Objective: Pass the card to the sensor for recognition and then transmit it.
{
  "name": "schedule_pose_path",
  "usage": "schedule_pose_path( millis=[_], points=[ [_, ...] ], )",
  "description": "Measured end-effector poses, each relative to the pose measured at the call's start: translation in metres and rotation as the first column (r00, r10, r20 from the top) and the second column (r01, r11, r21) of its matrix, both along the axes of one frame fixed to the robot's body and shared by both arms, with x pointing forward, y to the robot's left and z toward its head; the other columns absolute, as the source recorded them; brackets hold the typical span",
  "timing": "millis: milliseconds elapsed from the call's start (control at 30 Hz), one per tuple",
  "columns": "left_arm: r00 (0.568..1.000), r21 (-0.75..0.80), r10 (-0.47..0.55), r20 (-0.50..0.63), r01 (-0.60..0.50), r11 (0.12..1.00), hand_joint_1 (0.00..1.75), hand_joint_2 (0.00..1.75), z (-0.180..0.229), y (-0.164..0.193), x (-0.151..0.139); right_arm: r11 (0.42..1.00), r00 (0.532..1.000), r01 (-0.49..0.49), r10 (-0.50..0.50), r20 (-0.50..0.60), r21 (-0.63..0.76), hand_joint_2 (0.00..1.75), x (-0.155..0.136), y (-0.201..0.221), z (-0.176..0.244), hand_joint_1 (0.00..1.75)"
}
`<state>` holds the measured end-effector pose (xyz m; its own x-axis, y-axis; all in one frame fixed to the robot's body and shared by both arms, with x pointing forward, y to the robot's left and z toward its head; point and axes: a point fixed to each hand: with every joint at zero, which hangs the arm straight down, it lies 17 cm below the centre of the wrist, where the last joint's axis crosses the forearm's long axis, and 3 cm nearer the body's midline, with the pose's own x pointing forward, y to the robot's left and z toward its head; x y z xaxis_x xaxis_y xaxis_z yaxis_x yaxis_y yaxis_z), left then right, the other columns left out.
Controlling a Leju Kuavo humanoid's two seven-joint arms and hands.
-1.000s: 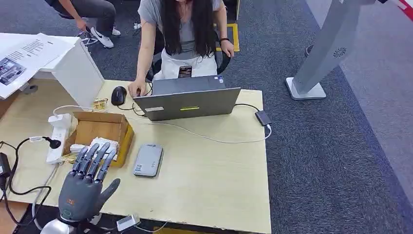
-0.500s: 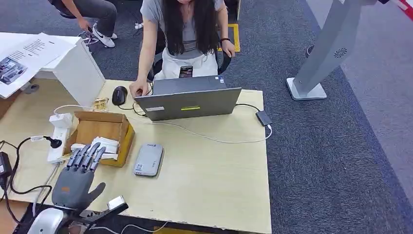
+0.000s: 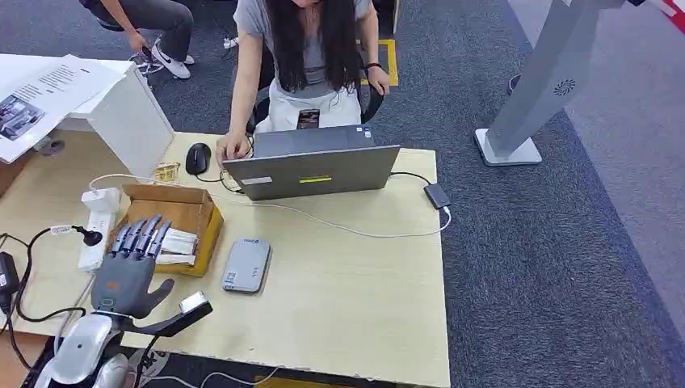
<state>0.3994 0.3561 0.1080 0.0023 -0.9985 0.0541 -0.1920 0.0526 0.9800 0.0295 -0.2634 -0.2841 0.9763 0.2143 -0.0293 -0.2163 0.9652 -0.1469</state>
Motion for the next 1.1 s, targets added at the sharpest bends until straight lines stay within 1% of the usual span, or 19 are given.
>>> schedule_pose_path(
  millis=[167, 633, 1100],
  points=[
    [1.0, 0.001, 0.007, -0.004, -0.007, 1.0, 0.0, 1.75, -0.002, 0.003, 0.007, 1.0, 1.0, -0.001, 0.001, 0.002, 0.0, 1.75, 0.0, 0.0, 0.0, 0.0],
    [0.999, -0.003, 0.025, -0.037, -0.025, 1.0, 0.0, 1.75, -0.012, 0.004, 0.01, 1.0, 1.0, -0.001, 0.001, 0.002, 0.0, 1.75, 0.0, 0.0, 0.0, 0.0],
    [0.993, -0.012, 0.072, -0.092, -0.074, 0.997, 0.0, 1.75, -0.028, 0.014, 0.001, 1.0, 1.0, -0.007, 0.007, -0.001, 0.002, 1.75, 0.0, 0.0, 0.0, 0.0]
  ],
)
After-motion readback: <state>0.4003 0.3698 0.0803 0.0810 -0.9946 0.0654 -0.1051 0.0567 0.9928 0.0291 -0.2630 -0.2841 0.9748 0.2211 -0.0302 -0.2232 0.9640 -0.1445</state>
